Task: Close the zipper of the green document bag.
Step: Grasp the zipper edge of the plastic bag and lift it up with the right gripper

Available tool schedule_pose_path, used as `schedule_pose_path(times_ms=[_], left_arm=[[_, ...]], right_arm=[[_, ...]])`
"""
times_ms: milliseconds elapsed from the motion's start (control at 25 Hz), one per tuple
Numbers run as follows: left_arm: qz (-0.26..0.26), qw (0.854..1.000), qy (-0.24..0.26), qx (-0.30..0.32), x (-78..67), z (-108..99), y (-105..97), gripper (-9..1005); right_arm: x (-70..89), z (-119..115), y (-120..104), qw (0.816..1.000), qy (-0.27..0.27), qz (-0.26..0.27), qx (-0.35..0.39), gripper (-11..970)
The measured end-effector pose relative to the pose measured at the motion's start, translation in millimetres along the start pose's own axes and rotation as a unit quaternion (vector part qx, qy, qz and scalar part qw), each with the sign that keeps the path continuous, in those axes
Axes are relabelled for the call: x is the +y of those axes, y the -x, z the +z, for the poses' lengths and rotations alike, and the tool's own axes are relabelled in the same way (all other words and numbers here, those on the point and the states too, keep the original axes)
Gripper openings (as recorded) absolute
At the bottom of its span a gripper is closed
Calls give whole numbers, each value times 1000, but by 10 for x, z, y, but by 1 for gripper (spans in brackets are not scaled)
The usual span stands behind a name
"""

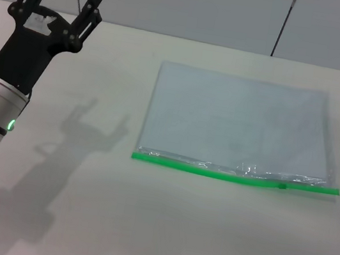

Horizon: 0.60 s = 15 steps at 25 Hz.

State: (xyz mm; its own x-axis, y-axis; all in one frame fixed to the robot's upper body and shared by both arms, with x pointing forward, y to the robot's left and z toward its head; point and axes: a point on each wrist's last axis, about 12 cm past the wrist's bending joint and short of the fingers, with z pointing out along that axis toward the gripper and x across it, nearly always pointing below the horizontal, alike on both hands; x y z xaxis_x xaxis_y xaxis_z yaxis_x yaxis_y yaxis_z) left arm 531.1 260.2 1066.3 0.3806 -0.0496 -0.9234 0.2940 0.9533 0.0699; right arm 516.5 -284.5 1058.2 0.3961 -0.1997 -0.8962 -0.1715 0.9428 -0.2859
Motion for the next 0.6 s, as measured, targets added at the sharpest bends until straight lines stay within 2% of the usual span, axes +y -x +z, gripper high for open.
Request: schedule_pose_path(times_ms=[240,600], left_arm=[[1,1000,0,0,9,1,0,777],[5,1000,6,2,42,-21,0,777]], right_arm=[[-22,-96,-96,994,40,-98,30,726],[-62,-435,-228,964,68,-246,80,725]])
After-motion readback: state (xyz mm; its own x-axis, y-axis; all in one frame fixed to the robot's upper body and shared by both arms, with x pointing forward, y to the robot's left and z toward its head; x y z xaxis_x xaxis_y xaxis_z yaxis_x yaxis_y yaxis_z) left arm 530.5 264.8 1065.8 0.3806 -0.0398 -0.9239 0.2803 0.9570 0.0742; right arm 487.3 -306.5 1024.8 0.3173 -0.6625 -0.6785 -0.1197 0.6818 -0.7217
